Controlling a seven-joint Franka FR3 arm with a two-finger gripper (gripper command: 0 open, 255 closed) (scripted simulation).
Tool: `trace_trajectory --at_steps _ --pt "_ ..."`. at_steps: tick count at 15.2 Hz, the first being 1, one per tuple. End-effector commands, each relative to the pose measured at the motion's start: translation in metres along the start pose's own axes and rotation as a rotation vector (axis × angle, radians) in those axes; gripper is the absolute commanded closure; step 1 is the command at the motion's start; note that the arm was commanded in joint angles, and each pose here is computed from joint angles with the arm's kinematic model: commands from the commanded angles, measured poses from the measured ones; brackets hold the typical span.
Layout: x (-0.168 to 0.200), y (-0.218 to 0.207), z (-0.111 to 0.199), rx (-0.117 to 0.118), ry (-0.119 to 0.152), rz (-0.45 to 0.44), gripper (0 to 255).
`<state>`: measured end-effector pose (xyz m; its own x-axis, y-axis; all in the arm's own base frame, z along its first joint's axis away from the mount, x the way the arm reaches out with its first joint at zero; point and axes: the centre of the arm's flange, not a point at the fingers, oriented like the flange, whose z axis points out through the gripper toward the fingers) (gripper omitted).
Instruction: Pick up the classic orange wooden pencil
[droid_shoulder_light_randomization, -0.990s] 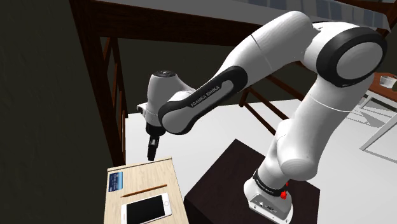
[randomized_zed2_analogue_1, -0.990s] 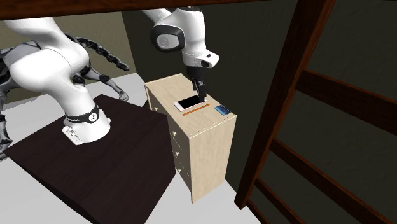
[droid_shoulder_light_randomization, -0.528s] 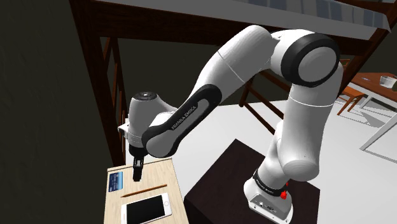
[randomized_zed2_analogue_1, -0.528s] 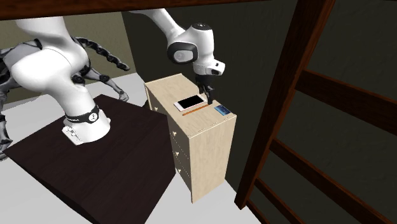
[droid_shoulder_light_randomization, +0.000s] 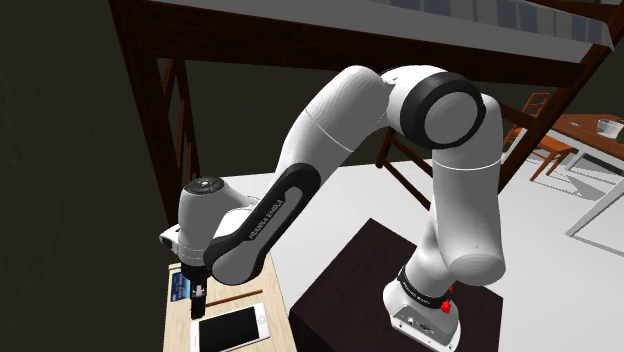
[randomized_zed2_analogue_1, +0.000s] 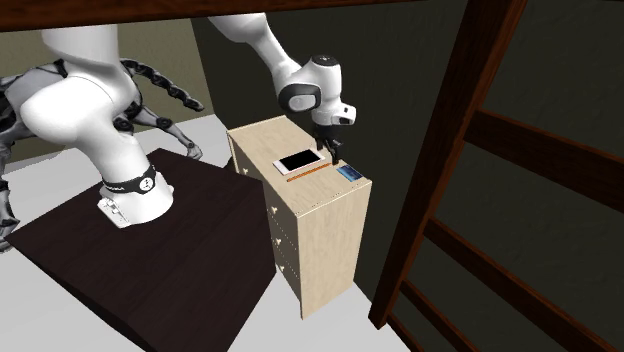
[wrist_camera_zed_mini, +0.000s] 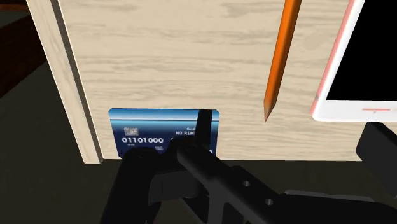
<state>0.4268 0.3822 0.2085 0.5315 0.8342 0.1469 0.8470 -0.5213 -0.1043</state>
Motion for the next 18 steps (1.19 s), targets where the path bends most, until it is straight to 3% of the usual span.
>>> trace_trajectory --at_steps 1,6,7,18 --pt "-0.001 0.000 0.011 0.001 0.001 -0.002 0" --pt "-0.004 0.002 0.030 0.001 0.001 -0.003 0" --pt "-0.004 0.003 0.030 0.001 0.001 -0.002 255" --pt "-0.003 0.001 0.019 0.001 0.001 -0.002 255"
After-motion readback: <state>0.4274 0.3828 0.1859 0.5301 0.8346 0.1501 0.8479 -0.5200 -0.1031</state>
